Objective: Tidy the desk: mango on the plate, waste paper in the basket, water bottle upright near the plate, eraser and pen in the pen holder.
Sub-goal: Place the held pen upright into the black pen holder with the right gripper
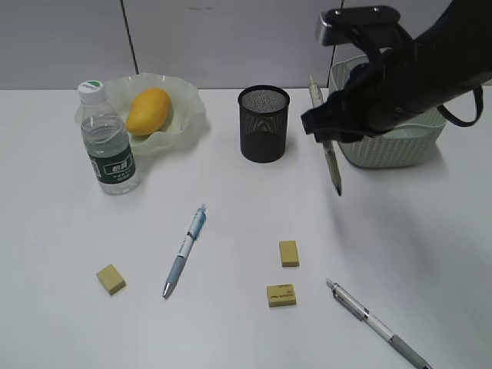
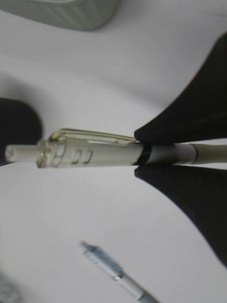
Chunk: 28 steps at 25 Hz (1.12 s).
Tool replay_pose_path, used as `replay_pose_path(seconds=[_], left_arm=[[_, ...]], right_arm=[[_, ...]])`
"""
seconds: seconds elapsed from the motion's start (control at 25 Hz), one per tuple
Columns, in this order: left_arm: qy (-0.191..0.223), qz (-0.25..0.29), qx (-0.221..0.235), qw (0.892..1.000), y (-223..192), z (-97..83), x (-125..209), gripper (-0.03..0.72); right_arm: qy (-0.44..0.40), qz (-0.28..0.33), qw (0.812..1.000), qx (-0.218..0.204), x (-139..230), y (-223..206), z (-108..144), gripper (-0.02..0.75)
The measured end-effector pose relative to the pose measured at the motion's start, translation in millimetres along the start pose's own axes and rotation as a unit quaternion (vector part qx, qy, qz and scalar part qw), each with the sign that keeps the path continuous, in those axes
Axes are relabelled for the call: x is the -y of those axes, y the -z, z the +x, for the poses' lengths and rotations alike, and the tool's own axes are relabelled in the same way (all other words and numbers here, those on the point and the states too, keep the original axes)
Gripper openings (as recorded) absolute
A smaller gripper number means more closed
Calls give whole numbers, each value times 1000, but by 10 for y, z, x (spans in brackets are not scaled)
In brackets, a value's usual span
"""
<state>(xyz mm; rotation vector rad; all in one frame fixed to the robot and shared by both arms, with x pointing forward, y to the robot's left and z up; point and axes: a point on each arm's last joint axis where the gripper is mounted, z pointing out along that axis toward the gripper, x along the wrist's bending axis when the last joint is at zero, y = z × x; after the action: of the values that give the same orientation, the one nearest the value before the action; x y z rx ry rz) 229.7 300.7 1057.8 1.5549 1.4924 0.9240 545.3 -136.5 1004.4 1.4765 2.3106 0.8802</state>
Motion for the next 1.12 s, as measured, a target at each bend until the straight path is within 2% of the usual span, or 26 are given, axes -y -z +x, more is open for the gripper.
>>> replay_pose_path(seconds=[0.2,0.36,0.44,0.72,1.12], left_arm=[[0,0,0,1000,0,0,0,240],[0,0,0,1000,0,0,0,240],[0,0,0,1000,0,0,0,240],[0,0,0,1000,0,0,0,240],[0,0,0,1000,0,0,0,240]], right_arm=[[6,-136,991,9,-237,34,50,115],[1,-257,966,26,-440,70,17,115],[3,-293,955,33,-505,8,-1,115],[10,-344,938,50,-602,-462,-57,115],[24,-352,934,50,-809,-974,-68,115]])
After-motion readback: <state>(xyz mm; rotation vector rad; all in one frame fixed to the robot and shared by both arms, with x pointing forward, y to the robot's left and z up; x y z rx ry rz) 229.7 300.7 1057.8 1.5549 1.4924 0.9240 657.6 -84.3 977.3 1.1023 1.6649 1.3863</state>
